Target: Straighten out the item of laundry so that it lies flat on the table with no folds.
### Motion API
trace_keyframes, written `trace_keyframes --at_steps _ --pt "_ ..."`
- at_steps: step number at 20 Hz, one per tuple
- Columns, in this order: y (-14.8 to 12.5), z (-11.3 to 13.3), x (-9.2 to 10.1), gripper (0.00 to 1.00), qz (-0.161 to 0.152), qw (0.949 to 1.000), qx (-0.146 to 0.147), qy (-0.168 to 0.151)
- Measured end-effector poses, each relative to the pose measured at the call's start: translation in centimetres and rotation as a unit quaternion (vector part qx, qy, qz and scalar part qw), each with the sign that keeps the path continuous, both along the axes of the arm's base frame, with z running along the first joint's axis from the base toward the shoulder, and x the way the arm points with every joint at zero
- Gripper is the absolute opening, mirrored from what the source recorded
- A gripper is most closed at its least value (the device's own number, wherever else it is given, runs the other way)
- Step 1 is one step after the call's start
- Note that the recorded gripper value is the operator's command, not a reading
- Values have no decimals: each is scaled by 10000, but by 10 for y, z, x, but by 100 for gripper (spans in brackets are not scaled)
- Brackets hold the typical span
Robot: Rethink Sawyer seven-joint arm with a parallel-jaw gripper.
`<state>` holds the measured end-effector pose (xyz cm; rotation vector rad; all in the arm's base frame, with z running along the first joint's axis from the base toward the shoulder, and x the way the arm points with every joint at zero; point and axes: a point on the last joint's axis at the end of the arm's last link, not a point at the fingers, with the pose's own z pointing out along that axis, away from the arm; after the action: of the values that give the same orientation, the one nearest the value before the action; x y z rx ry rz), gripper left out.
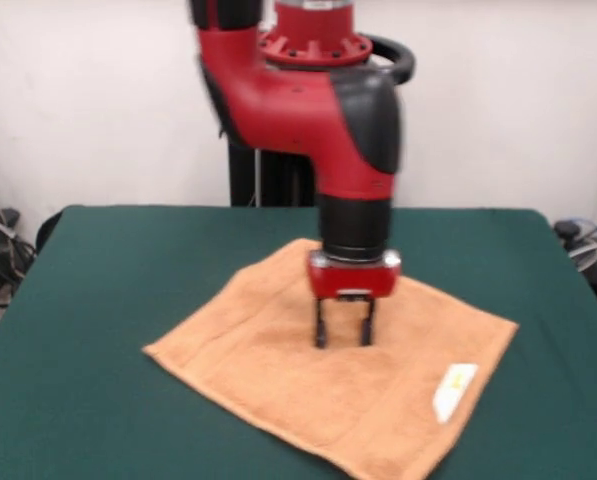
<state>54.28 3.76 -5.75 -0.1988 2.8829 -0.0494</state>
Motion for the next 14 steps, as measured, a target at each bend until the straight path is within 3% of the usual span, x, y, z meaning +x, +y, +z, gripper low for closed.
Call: trace_keyframes --at_steps 4,14 --pt "37 0 -9 100 113 9999 30 9" --pt "39 0 -11 100 4 10000 4 -76"
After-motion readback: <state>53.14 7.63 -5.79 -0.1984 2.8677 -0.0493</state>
